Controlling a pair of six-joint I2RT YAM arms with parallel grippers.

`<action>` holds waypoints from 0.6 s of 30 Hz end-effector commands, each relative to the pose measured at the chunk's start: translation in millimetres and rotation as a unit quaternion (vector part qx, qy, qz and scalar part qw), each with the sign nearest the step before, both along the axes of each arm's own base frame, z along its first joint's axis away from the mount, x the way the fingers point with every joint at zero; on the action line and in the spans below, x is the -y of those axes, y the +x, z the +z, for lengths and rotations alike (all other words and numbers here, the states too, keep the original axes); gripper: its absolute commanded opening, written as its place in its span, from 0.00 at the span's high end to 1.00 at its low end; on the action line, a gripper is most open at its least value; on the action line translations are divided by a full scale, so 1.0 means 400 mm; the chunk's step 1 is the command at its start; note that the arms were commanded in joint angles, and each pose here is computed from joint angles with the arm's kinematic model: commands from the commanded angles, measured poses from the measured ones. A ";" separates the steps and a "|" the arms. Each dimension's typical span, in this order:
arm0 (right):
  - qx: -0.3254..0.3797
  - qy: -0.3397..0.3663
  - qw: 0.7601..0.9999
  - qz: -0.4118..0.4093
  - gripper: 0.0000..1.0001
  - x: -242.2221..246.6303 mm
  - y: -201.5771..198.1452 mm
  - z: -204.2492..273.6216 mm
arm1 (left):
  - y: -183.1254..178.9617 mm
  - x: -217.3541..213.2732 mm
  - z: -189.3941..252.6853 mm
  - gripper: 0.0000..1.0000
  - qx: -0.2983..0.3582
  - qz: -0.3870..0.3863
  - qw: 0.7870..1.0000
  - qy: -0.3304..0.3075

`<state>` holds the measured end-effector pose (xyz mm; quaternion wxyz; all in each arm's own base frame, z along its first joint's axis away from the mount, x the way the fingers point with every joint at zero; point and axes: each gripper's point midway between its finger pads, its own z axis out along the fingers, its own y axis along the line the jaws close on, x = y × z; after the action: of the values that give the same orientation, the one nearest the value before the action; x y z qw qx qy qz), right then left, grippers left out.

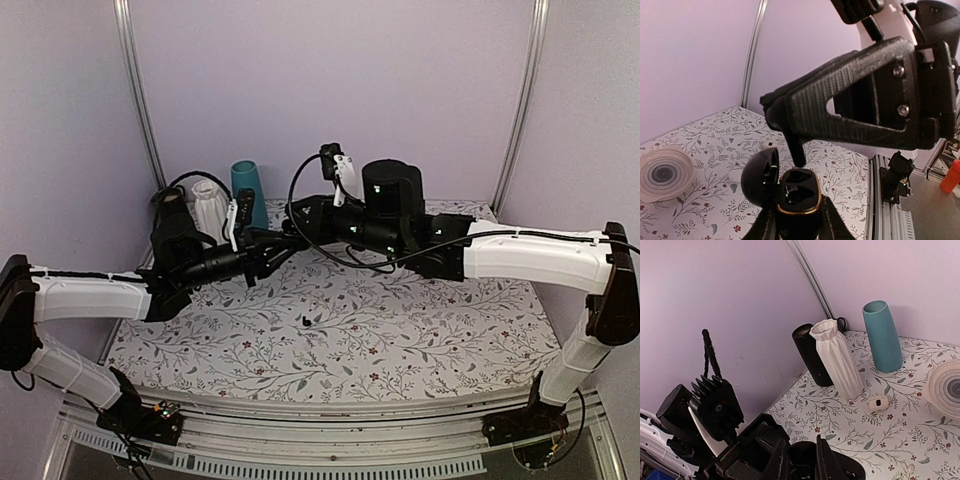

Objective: Insert the wireless bluetooth earbuds into the charging case
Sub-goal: Place the left earbud in the left side groove of the charging case.

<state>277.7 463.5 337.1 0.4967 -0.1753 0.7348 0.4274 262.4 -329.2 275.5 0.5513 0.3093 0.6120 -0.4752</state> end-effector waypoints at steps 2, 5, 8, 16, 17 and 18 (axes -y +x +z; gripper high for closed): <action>0.018 0.020 1.000 0.009 0.93 -0.011 -0.024 0.024 | -0.013 0.025 0.053 1.00 0.031 -0.016 0.999 -0.016; 0.016 0.019 1.000 0.008 0.93 -0.013 -0.027 0.017 | -0.014 0.026 0.066 1.00 0.036 -0.015 0.999 -0.019; 0.016 0.019 1.000 0.005 0.93 -0.011 -0.029 0.013 | -0.011 0.024 0.073 1.00 0.038 -0.009 0.999 -0.020; 0.014 0.020 1.000 0.004 0.93 -0.015 -0.030 0.009 | -0.012 0.021 0.084 1.00 0.041 -0.006 0.999 -0.023; 0.013 0.020 1.000 0.004 0.93 -0.015 -0.032 0.007 | -0.012 0.019 0.086 1.00 0.042 -0.003 0.999 -0.024; 0.013 0.020 1.000 0.004 0.93 -0.016 -0.032 0.007 | -0.011 0.017 0.089 1.00 0.044 -0.001 0.999 -0.025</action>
<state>267.2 470.3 338.7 0.5032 -0.1778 0.7232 0.4384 261.8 -334.7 289.9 0.5625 0.3147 0.5980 -0.4763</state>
